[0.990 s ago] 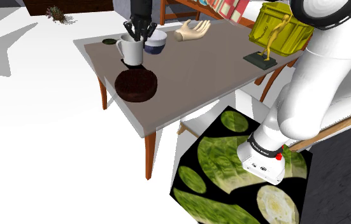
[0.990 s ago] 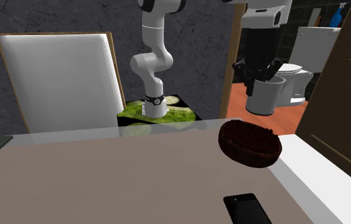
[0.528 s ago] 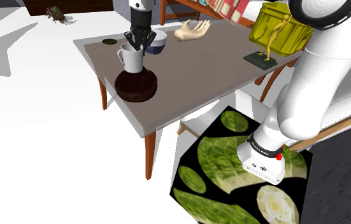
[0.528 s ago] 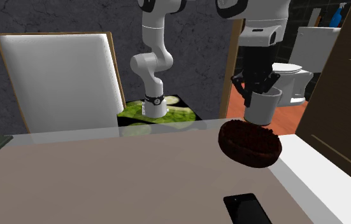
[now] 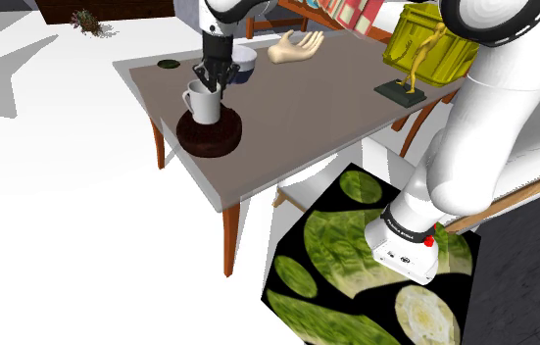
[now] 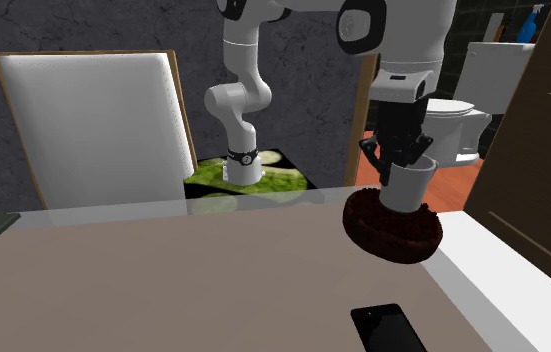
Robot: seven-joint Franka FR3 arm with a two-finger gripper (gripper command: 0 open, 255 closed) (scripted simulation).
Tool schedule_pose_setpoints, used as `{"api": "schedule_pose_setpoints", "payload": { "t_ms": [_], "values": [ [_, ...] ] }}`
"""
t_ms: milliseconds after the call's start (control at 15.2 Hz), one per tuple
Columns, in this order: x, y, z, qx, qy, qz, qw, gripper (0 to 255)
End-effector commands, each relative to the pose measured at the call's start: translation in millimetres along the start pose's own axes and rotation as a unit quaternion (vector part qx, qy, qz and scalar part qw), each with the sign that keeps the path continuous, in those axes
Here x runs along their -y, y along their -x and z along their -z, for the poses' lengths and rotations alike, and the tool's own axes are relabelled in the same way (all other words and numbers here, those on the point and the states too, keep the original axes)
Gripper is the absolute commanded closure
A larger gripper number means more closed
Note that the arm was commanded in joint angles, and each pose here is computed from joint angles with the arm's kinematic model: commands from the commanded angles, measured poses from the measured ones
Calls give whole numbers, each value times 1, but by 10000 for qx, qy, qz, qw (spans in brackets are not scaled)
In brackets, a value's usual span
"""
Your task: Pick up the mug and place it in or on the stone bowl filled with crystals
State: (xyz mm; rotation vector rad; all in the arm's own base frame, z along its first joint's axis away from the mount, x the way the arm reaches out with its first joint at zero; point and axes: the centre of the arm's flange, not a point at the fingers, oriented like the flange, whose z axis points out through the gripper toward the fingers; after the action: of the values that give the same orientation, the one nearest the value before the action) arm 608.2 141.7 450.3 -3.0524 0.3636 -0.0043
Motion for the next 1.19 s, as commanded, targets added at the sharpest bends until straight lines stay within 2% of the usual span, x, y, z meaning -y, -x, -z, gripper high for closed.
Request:
{"api": "schedule_pose_setpoints", "payload": {
  "t_ms": [0,330,396,726,990,1122],
  "values": [
    [0,0,-2,-5,-3,0,10000,255],
    [0,0,-2,-5,-3,0,10000,255],
    [0,0,-2,-5,-3,0,10000,0],
    [0,0,-2,-5,-3,0,10000,0],
    [0,0,48,-5,-3,0,10000,0],
    [0,0,48,-5,-3,0,10000,0]
  ]
}}
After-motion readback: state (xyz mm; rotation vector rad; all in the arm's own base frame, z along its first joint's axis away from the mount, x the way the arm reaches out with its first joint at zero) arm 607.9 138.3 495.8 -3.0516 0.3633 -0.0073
